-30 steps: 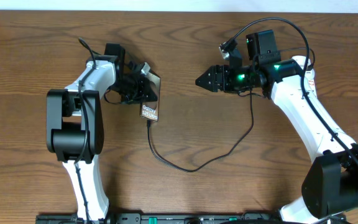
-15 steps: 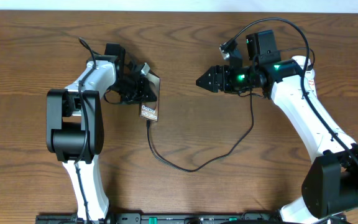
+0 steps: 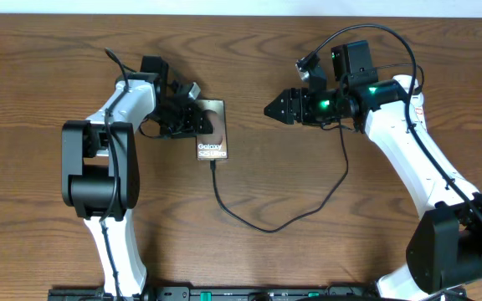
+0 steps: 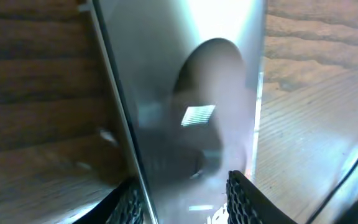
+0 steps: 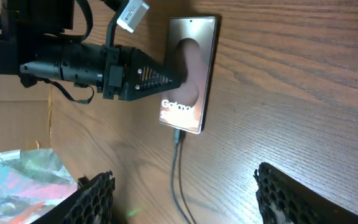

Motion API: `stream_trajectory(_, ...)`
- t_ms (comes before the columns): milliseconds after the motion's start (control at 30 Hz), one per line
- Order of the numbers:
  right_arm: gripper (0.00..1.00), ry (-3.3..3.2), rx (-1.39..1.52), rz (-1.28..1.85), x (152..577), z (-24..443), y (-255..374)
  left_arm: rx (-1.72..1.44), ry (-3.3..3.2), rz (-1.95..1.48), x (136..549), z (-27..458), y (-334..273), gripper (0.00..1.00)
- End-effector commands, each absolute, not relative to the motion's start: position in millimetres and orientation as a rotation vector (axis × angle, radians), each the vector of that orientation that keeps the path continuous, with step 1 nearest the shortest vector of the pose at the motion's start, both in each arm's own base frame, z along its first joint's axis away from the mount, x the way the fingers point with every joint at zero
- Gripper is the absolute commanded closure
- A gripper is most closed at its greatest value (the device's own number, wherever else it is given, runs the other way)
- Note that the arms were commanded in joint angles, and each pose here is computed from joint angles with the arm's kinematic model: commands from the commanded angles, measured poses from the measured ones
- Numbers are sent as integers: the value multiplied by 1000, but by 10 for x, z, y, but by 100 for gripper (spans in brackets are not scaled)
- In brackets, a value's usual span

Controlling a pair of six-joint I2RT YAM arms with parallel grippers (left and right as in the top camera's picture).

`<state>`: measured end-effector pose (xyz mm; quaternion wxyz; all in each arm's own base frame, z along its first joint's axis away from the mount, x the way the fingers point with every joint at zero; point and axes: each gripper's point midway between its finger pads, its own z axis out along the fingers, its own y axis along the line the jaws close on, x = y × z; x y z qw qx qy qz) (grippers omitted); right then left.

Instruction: Plug charger to phone and switch on socket

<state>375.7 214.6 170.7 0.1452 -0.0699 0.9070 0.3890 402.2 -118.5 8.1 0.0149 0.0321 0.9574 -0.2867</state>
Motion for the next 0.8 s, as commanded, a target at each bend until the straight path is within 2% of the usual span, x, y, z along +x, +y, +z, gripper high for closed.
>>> stream_trajectory(0, 29, 2613, -227, 1121, 3751, 1698, 2171, 52, 3057, -632, 4035, -112, -896, 60)
stream_trajectory(233, 29, 2613, -226, 1121, 3752, 1698, 2170, 53, 3056, -602, 4051, -123, -866, 59)
stream_trajectory(333, 31, 2612, -225, 1114, 3758, 1696, 2164, 30, 3065, -489, 4094, -123, -750, 52)
stream_trajectory(433, 30, 2622, -211, 1072, 3782, 1663, 2127, 31, 3048, -415, 4165, 7, -674, 50)
stream_trajectory(600, 23, 2631, -179, 997, 3808, 1665, 2016, 18, 2873, -315, 4371, 730, -569, 47)
stream_trajectory(767, 17, 2602, -157, 900, 3808, 1833, 1790, 9, 2708, -288, 4341, 1489, -533, 42)
